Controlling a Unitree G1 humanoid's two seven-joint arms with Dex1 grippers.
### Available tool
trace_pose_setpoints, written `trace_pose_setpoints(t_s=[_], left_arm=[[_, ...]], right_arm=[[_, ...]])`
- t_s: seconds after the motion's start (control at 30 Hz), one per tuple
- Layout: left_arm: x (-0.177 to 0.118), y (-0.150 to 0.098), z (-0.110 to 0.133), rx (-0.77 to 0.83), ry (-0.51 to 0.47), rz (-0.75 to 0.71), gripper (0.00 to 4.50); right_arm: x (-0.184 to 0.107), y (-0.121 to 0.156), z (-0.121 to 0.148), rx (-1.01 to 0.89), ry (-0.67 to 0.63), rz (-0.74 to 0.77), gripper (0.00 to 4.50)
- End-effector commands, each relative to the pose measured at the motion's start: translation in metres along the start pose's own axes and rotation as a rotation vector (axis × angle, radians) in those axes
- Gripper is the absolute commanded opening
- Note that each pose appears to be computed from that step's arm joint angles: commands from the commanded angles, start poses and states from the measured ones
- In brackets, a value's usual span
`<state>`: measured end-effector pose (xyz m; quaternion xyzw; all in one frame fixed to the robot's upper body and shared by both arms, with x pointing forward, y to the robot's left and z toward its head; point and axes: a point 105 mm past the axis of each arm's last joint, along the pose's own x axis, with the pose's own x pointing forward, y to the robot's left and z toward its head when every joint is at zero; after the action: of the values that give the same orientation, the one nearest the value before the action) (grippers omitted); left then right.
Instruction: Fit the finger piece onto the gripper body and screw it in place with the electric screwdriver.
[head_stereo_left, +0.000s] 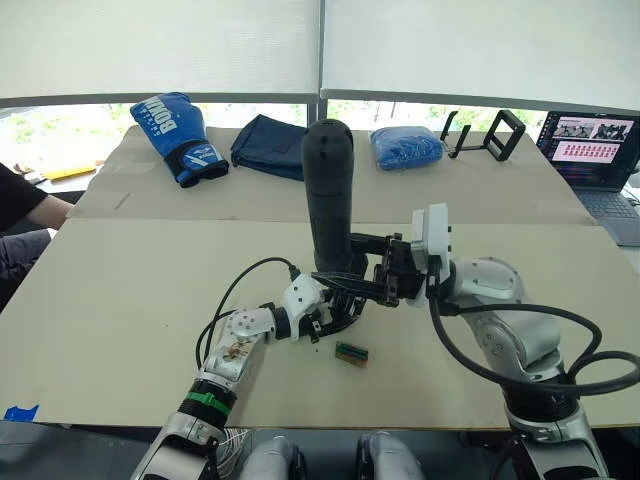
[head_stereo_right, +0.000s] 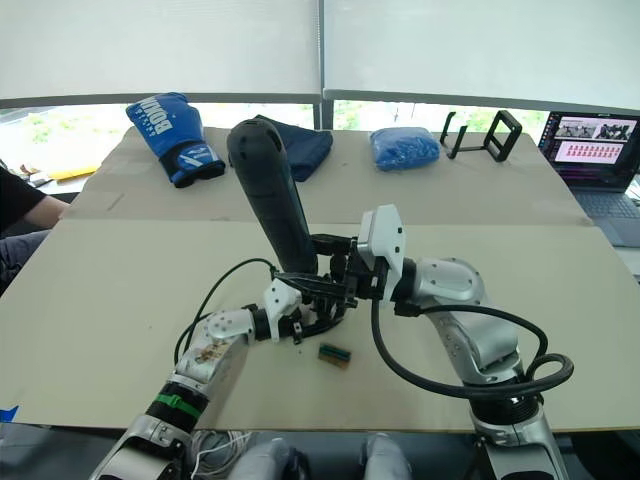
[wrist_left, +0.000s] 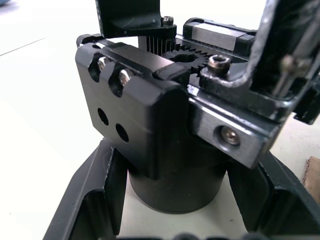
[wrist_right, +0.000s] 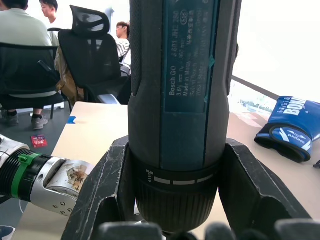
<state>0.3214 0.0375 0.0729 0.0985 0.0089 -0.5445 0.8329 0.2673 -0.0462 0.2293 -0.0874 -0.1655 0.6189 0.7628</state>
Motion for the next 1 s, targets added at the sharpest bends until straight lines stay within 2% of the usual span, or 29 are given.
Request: trace_pose_setpoints(t_s=[0.03, 0.33, 0.5, 1.0], left_arm=[[-0.001, -0.007, -0.017, -0.043, 0.057, -0.011, 2.33], [-0.001, -0.007, -0.017, -0.045, 0.059, -0.009, 2.33], [-0.001, -0.007, -0.018, -0.045, 0.060, -0.011, 2.33], [-0.001, -0.007, -0.017, -0.048, 0.057, -0.011, 2.33]], right_arm=[[-0.003, -0.003, 0.008, -0.029, -0.050, -0.040, 1.91], [-0.005, -0.001, -0.003, 0.018, -0.039, -0.047, 1.91], [-0.007, -0.006, -0.012, 0.072, -0.033, -0.100, 1.91], [-0.003, -0.001, -0.040, 0.139, 0.058, -0.116, 1.91]])
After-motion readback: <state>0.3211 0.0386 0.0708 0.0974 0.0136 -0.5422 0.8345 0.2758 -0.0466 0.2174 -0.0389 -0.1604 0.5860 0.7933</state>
